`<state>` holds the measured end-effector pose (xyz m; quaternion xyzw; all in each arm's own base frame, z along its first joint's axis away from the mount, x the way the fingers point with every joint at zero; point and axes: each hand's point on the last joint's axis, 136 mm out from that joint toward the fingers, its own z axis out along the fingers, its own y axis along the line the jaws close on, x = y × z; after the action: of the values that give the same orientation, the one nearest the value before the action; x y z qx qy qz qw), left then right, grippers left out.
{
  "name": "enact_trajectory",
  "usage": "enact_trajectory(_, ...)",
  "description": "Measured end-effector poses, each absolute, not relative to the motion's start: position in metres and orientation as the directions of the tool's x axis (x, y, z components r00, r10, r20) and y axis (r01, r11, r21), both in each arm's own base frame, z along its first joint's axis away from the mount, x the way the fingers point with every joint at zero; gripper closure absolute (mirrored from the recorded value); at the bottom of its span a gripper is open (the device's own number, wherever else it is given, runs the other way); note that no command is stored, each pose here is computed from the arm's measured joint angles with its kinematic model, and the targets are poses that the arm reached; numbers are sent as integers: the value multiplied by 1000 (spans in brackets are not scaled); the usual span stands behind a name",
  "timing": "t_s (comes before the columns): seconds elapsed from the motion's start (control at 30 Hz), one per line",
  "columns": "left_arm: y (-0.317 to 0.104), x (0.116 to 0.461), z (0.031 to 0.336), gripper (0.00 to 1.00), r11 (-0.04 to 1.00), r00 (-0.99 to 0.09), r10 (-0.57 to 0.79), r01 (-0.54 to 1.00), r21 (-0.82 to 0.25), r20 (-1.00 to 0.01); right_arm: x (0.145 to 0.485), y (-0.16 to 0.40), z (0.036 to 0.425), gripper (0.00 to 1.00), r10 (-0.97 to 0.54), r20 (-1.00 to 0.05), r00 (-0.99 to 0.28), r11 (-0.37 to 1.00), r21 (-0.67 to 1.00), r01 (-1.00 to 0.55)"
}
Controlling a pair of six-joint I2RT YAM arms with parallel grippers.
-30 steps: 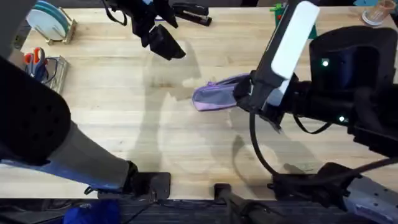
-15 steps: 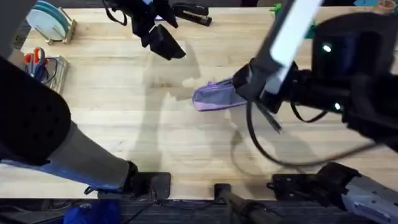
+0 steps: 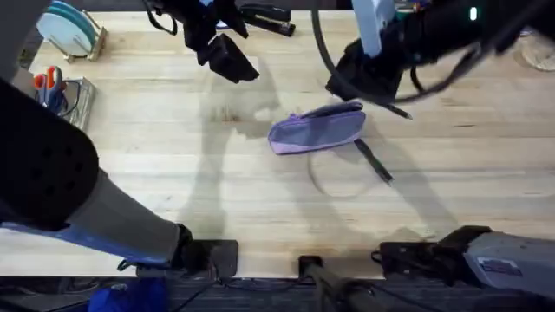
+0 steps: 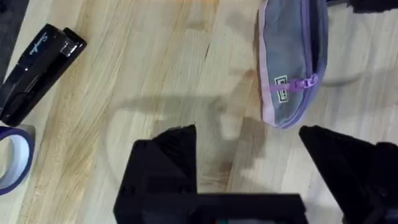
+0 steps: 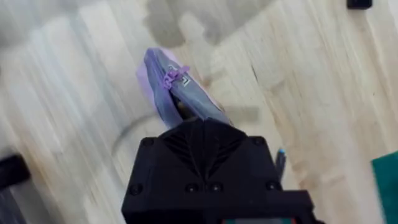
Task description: Unzip the bag, pick up the pens from the table one at a time and place them inside, then zip the bag closed.
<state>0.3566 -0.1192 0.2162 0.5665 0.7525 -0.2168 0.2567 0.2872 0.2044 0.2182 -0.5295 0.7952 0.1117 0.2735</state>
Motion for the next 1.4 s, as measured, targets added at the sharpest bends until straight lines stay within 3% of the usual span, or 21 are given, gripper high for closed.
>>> enact_trajectory(0.33, -119, 357, 216, 7, 264, -226, 741, 964, -35, -632, 287, 204, 227, 973, -908, -405, -108, 165, -107, -981)
enact_trajectory(0.7, -119, 357, 216, 7, 264, -226, 741, 964, -35, -632, 273, 196, 224, 973, -934, -341, 105, -61, -140, -988)
enact_trajectory(1.4, -119, 357, 216, 7, 264, -226, 741, 964, -35, -632, 276, 188, 218, 972, -944, -277, 178, -137, -162, -977)
